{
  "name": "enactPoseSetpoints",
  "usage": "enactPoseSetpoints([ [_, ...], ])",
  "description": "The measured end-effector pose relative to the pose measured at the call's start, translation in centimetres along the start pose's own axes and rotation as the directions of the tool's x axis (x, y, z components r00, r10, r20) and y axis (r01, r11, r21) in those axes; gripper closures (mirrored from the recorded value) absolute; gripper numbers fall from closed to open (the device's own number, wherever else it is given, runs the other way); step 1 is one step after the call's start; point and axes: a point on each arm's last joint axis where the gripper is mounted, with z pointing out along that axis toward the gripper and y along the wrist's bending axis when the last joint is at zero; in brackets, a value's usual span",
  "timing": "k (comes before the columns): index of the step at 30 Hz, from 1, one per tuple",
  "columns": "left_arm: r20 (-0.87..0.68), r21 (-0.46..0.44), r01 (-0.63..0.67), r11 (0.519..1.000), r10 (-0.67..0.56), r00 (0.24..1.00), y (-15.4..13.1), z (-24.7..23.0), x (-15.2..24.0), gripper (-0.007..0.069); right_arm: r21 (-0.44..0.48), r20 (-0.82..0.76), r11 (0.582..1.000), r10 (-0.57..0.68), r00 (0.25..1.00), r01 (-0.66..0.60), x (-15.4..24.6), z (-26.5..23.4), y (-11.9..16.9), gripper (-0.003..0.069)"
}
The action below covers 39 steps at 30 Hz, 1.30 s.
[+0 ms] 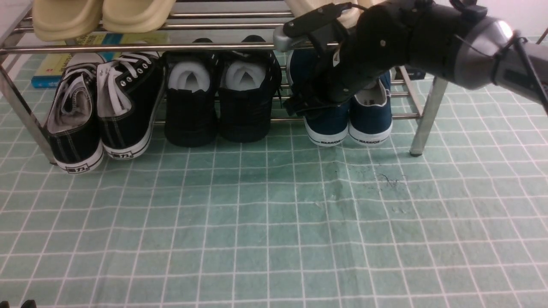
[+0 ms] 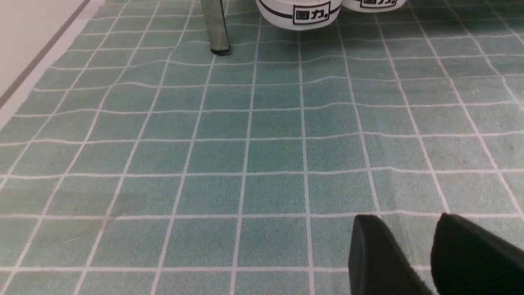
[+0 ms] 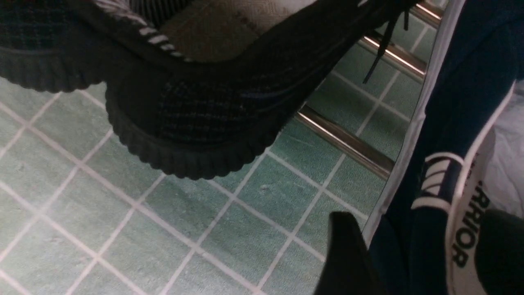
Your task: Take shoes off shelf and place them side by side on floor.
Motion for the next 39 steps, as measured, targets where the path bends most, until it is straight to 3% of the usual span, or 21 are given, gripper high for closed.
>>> enactPoseSetpoints([
  [7, 0.0, 0.0, 0.0, 1.0, 0.0, 1.0, 0.0, 0.0, 0.0, 0.0384, 0.022, -0.014, 0.999, -0.029, 0.999, 0.029, 0.5, 1.3, -0.2, 0.0319],
  [10, 0.0, 0.0, 0.0, 1.0, 0.0, 1.0, 0.0, 0.0, 0.0, 0.0384, 0.023, -0.017, 0.999, -0.03, 0.999, 0.031, 0.6, 1.6, -0.2, 0.0414],
  [13, -0.001, 0.0, -0.001, 1.0, 0.001, 1.0, 0.0, 0.0, 0.0, 0.0383, 0.019, -0.015, 0.999, -0.027, 1.0, 0.027, 0.6, 1.5, -0.1, 0.0586],
  [15, -0.001, -0.001, -0.001, 1.0, 0.001, 1.0, 0.0, 0.0, 0.0, 0.0383, 0.015, -0.014, 1.0, -0.027, 1.0, 0.027, 0.4, 1.1, 0.0, 0.0615],
  [28, -0.001, -0.001, -0.002, 1.0, 0.002, 1.0, 0.0, 0.0, 0.0, 0.0383, -0.117, -0.031, 0.989, -0.095, 0.995, 0.091, -1.0, -12.2, 6.4, 0.0614],
  [39, -0.001, -0.001, -0.002, 1.0, 0.002, 1.0, 0.0, 0.0, 0.0, 0.0383, -0.184, -0.119, 0.973, -0.162, 0.98, 0.138, 1.1, -22.0, 7.8, 0.0614],
])
